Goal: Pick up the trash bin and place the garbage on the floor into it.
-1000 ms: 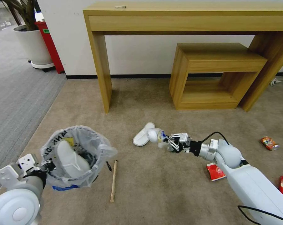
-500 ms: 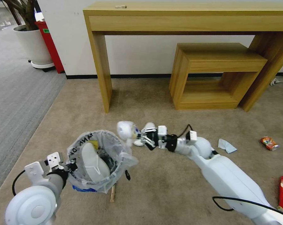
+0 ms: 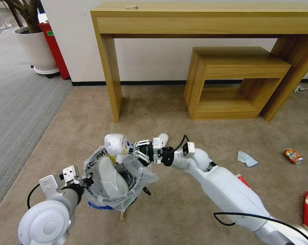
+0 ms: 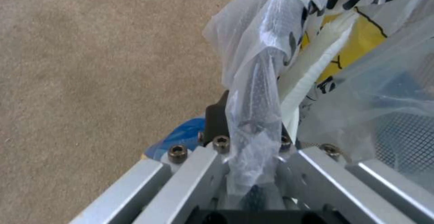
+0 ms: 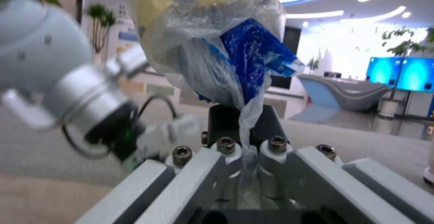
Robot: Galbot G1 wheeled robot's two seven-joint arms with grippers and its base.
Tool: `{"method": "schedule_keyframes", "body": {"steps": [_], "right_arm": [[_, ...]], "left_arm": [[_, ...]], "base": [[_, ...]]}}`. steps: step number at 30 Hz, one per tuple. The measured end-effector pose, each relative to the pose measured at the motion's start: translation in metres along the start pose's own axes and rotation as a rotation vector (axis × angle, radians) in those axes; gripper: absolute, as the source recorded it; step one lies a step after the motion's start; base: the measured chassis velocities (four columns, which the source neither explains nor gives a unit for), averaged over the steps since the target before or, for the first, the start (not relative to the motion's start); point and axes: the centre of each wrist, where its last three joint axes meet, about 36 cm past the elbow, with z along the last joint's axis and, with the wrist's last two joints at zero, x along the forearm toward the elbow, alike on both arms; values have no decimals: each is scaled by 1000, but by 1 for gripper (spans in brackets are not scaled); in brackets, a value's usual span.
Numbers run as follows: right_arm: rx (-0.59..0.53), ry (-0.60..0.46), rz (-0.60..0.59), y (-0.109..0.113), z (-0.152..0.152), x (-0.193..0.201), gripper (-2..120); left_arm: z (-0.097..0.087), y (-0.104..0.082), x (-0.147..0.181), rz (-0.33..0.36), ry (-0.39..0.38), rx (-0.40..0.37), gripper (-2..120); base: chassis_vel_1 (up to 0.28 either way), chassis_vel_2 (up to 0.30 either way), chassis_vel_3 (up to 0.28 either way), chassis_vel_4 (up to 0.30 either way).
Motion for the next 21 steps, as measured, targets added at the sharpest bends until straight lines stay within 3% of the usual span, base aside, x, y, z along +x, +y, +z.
{"method": "schedule_keyframes", "body": {"steps": [10,13,18,21], "right_arm": [[29,132,-77,1,-1,19,1],[27,143,-62,4,2,19,16],[25,150,-29,6,5,18,28],[25,152,-6,6,5,20,44]], "left_arm": [[1,-3,10,14,-9,-1,0],[1,-6,18,28,-14,-5,0],[1,-7,23,34,-20,-8,0],[0,-6,24,29,-24,-11,0]], "base": [[0,0,0,0],[0,0,0,0],[0,0,0,0],[0,0,0,0]]}}
